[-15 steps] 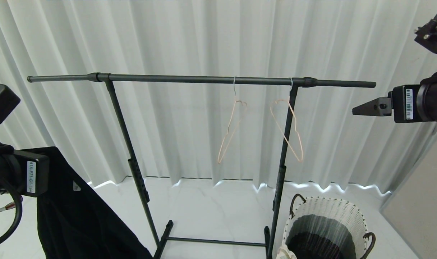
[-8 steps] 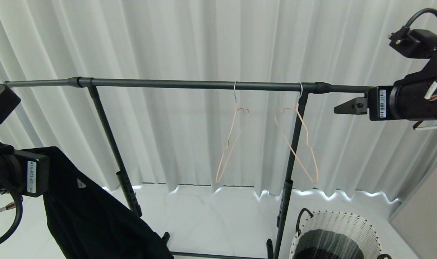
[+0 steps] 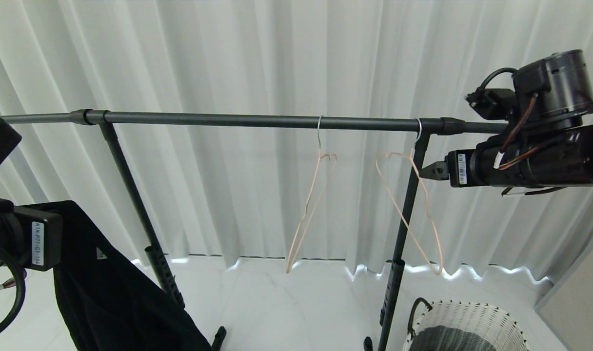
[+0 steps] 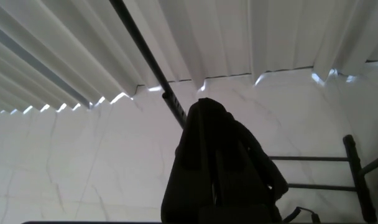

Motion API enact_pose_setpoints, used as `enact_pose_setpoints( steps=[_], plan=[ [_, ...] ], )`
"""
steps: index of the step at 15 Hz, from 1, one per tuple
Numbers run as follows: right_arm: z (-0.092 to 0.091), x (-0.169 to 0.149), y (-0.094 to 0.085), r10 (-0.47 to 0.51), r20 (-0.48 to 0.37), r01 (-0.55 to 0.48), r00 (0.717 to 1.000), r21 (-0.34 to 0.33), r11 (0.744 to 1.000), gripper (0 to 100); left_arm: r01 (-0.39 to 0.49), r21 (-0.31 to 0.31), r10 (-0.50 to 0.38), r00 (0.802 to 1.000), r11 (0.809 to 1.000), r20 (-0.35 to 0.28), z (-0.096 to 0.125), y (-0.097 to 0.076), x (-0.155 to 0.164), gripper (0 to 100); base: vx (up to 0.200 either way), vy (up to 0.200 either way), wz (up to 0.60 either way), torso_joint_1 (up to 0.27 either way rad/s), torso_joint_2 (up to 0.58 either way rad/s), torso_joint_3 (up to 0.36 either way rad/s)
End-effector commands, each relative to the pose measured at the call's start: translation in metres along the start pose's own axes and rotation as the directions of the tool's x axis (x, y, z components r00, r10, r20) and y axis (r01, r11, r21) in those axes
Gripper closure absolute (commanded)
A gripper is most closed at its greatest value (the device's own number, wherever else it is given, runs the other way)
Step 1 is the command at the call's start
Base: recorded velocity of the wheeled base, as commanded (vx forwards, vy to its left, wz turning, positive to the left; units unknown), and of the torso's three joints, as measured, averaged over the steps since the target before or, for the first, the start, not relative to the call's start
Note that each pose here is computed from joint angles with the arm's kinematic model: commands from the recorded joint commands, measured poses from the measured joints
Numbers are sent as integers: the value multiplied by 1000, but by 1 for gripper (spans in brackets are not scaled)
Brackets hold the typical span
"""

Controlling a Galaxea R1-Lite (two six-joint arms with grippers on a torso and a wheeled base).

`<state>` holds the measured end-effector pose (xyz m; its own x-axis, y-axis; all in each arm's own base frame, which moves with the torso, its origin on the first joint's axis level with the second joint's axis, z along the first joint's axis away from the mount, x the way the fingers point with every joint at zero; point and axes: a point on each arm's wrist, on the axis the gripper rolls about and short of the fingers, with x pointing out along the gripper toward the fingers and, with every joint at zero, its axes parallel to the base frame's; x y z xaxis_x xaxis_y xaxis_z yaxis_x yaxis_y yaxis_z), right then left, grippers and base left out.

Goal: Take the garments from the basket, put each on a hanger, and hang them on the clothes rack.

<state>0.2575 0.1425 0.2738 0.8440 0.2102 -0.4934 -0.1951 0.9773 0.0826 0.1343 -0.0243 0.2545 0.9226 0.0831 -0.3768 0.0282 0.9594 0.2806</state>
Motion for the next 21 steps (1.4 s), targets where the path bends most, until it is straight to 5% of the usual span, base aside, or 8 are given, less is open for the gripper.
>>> enact_pose_setpoints(
  steps=[1, 5, 18, 19, 21],
  plan=[
    [-13, 27, 3, -12, -42, 12, 999, -4, 1000, 0, -1, -1, 1, 1000, 1000, 5, 0, 0, -1, 100, 0, 0, 0, 0, 0, 0],
    [-32, 60, 0, -29, -71, 30, 997, 21, 999, 0, -3, -4, 3, 1000, 1000, 15, 0, 1, -4, 100, 0, 0, 0, 0, 0, 0],
    [-40, 86, -4, 7, -97, -3, 995, 42, 999, 0, -4, -6, 4, 1000, 1000, 21, 2, 2, -5, 100, 0, 0, 0, 0, 0, 0],
    [-40, 87, -4, 8, -99, -3, 995, 43, 999, 100, -6, -6, 6, 1000, 1000, 21, 2, 2, -5, 100, 0, 0, 0, 0, 0, 0],
    [-42, 92, -4, 4, -108, 1, 994, 48, 999, 100, -6, -6, 6, 1000, 1000, 22, 2, 2, -5, 100, 0, 0, 0, 0, 0, 0]
  ],
)
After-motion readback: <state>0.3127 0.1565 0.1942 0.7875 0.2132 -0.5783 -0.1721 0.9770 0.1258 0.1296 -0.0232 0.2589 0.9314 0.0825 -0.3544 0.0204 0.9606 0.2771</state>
